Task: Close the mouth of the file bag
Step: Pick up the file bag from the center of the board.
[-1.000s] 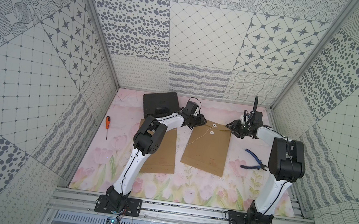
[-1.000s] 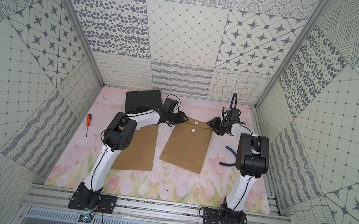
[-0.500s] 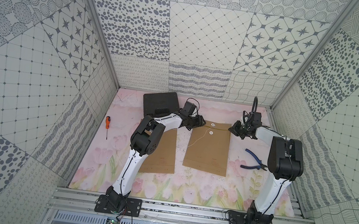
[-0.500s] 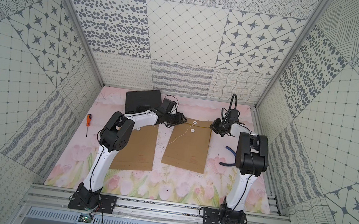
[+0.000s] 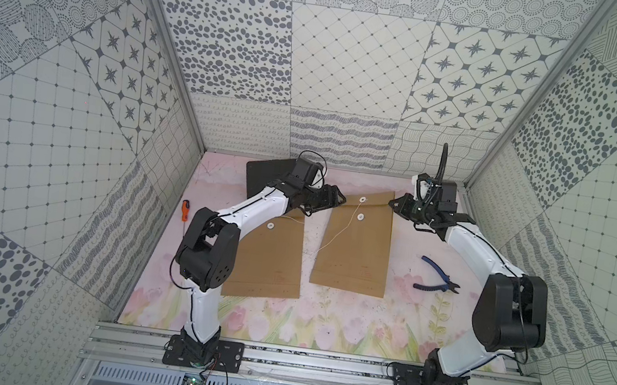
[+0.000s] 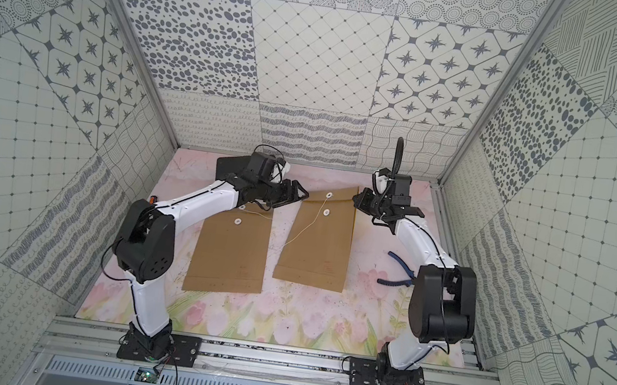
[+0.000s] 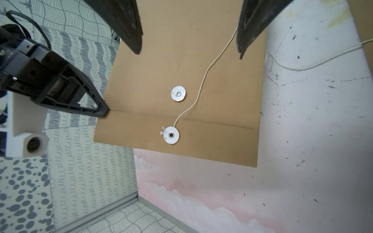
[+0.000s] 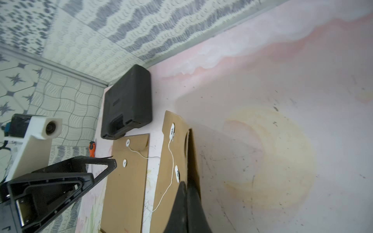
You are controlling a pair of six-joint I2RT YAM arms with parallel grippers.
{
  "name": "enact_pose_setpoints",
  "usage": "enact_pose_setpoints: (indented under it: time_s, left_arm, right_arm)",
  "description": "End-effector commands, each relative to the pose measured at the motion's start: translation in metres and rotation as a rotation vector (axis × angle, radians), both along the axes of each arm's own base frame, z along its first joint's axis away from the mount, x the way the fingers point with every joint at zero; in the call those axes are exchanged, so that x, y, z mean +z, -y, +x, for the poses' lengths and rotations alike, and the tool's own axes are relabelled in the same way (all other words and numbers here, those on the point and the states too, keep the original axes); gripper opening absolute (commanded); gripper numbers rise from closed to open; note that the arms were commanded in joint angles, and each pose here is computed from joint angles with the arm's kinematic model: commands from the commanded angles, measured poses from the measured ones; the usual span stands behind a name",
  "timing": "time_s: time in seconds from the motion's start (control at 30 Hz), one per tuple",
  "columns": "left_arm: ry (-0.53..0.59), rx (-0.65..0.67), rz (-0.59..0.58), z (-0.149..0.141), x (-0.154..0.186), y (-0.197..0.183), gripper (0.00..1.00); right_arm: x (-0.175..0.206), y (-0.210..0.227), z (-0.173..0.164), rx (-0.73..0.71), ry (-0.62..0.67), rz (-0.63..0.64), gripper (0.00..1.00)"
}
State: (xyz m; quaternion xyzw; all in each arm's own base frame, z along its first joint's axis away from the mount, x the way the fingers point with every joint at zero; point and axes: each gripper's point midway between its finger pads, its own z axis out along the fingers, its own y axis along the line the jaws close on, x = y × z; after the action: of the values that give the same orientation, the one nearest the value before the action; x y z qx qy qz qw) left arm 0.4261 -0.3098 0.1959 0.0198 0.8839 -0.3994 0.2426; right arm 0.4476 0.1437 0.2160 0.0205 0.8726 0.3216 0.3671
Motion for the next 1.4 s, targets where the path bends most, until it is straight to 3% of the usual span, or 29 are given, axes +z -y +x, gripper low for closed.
enact_pose_setpoints:
  time_s: [0.0, 0.23, 0.47, 0.6, 0.8, 0.97, 1.2, 1.37]
  left_arm:
    - [0.16, -0.006, 0.096, -0.02, 0.05, -0.049, 0.78]
    - [0.376, 0.068, -0.031, -0.035, 0.147, -0.119, 0.98]
    - [0.54, -0.011, -0.266, -0.056, 0.21, -0.12, 0.98]
    - [0.609, -0.027, -0.308, -0.048, 0.221, -0.119, 0.98]
    - [0.622, -0.08, -0.459, -0.028, 0.236, -0.11, 0.96]
    - [0.668, -0.195, -0.596, -0.045, 0.269, -0.101, 0.9]
    - [0.705, -0.254, -0.614, -0.059, 0.278, -0.095, 0.85]
    - [0.704, -0.329, -0.639, -0.067, 0.289, -0.082, 0.7]
  right_arm:
    - [0.077, -0.027, -0.019, 0.109, 0.247, -0.067, 0.0]
    - [0.191, -0.051, -0.078, 0.26, 0.525, 0.075, 0.0]
    - [0.251, -0.059, -0.11, 0.339, 0.64, 0.203, 0.0]
    - [0.276, -0.063, -0.125, 0.387, 0.676, 0.259, 0.0]
    - [0.304, -0.065, -0.146, 0.443, 0.715, 0.33, 0.0]
    - [0.313, -0.067, -0.154, 0.472, 0.725, 0.376, 0.0]
    - [0.319, -0.069, -0.153, 0.492, 0.727, 0.411, 0.0]
    - [0.318, -0.07, -0.144, 0.49, 0.711, 0.432, 0.0]
